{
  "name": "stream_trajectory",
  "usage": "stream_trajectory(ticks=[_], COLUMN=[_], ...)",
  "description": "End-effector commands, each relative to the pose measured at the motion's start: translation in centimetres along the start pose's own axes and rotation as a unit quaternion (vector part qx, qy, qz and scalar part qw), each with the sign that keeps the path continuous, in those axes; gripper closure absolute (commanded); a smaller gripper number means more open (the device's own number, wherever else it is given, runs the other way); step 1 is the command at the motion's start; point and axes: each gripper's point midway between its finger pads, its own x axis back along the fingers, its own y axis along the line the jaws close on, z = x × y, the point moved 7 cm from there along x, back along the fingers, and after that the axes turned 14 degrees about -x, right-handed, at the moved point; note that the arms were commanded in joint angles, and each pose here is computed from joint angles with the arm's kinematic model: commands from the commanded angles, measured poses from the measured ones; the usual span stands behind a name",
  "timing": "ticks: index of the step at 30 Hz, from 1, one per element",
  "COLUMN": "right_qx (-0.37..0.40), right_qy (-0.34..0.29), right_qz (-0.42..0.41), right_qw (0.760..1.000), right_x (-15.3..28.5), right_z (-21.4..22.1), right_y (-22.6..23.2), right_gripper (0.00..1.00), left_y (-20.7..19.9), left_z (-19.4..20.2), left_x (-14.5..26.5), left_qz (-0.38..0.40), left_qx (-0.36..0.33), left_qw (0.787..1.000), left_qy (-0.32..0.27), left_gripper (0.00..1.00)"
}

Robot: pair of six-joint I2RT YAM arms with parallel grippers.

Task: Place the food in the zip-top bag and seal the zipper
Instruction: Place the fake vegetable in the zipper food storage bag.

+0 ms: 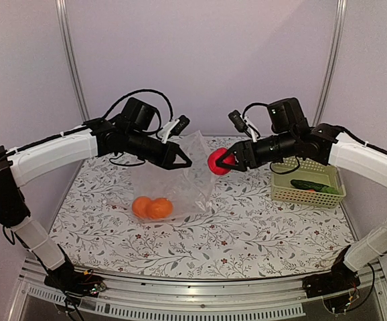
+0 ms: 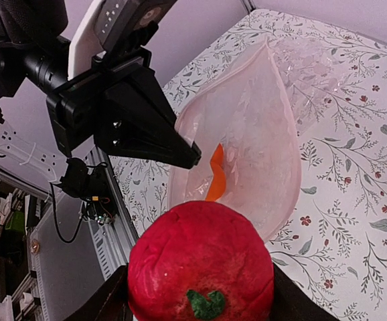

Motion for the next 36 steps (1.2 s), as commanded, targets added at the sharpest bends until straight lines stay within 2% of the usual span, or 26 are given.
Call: stream_trajectory(ticks=[1,10,19,31,36], right_qx=[0.01,-0.009,-0.019,0.007,0.01], right_qy=[-0.011,0.006,0.004,0.023,0.029], right_qz=[-0.031,0.018,0.106,0.124,0.137], right_qw=[0.999,1.0,0.994,0.992,0.99], right_x=[-2.2,-6.9,-8.1,-10.5,-11.6], right_z=[-1.1,-0.6,-0.6,-0.2,0.0], right_y=[1.2,-0.8,-3.1,-2.1,-2.3], right_gripper=[0.39,0.39,0.39,0.37,0.32], left_y=[-0.4,-0.4,-0.5,-0.4,-0.5], left_z=[0.1,0.0,0.1,0.2,0.2], left_x=[0.0,0.1,0.0,-0.2,-0.2], left_qz=[0.005,0.004,0.007,0.012,0.012], left_qx=[-0.004,-0.005,-0.004,-0.002,-0.002], left_qw=[1.0,1.0,1.0,1.0,1.0], left_qy=[0.002,0.001,0.002,0.005,0.005], left_gripper=[1.0,1.0,1.0,1.0,1.0])
